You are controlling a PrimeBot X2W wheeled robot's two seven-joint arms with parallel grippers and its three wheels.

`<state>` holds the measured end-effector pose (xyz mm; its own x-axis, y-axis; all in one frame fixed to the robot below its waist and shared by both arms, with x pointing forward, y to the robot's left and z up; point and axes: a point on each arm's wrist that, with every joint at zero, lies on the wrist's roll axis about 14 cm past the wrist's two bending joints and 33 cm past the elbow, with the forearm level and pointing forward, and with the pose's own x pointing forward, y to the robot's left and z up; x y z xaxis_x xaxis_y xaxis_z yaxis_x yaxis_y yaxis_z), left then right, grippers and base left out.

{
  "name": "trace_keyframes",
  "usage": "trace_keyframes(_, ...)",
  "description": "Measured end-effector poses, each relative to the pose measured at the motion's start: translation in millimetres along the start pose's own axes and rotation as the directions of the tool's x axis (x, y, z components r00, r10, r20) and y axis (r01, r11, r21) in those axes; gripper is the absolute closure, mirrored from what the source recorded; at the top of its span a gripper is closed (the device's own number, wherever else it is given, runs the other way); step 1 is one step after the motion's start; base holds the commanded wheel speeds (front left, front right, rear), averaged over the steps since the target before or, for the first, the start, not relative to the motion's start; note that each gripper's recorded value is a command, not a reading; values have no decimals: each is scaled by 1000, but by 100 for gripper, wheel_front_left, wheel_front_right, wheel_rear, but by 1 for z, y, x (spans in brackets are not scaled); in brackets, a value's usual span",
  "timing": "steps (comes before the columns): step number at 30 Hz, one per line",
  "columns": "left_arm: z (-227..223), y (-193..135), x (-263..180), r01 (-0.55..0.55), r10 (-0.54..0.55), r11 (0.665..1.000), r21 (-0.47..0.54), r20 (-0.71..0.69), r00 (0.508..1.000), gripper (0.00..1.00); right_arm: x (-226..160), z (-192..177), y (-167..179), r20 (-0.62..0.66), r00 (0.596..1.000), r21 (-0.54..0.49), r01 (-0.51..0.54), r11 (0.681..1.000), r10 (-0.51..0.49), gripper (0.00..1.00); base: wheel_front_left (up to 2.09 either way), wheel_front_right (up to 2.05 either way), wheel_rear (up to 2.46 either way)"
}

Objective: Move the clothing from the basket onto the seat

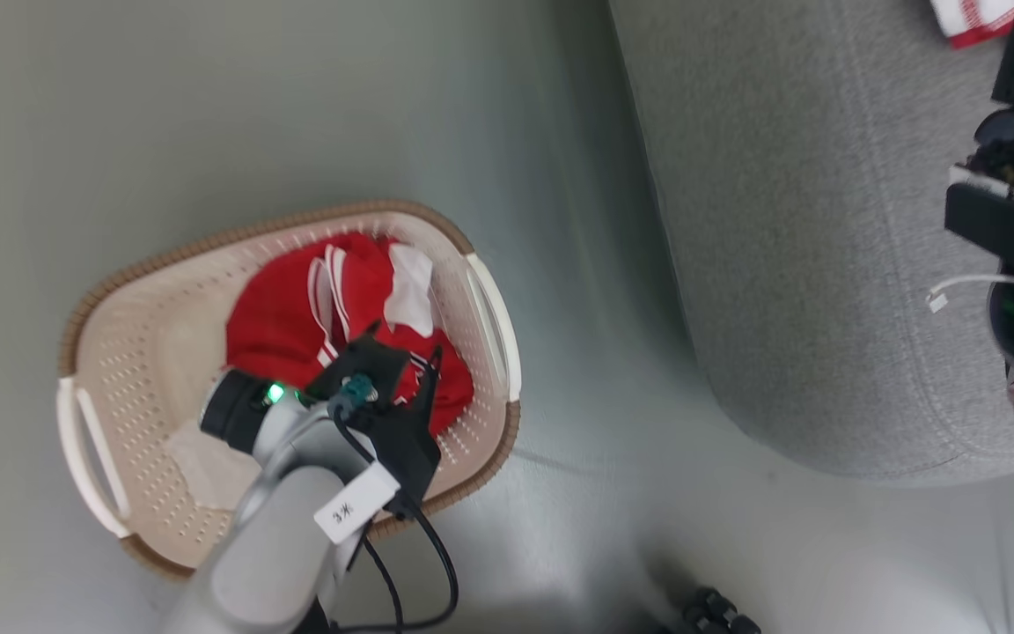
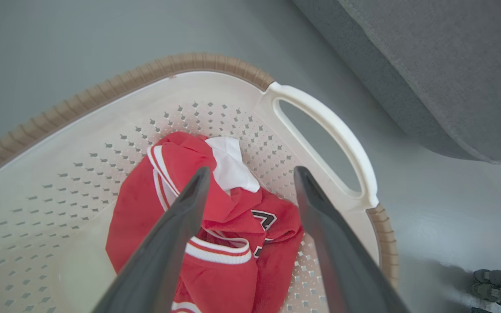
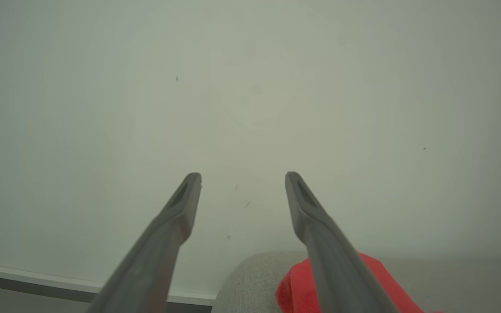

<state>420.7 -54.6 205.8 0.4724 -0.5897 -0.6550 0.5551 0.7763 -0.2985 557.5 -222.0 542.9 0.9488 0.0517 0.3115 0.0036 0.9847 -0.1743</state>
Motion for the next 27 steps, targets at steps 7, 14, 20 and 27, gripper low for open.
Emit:
trace_keyframes(7, -15, 15, 27, 4, -4, 1000, -8, -29, 1000, 0, 7, -28, 0, -23, 1000, -3, 7, 1000, -7, 0, 0, 0, 0)
trace_keyframes(14, -35, 36, 51, -44, 41, 998, -54, -60, 997, 0, 9, -64, 2, -65, 998, -13, 5, 1000, -6, 0, 0, 0, 0)
trace_keyframes(20, -62, 59, 59, -123, 116, 990, -70, -94, 989, 0, 7, -92, 6, -109, 994, -13, -1, 1000, 0, 0, 0, 0, 0)
trace_keyframes(27, -72, 68, 62, -151, 144, 986, -65, -94, 985, 0, 7, -106, 12, -128, 992, -6, -7, 1000, 6, 0, 0, 0, 0)
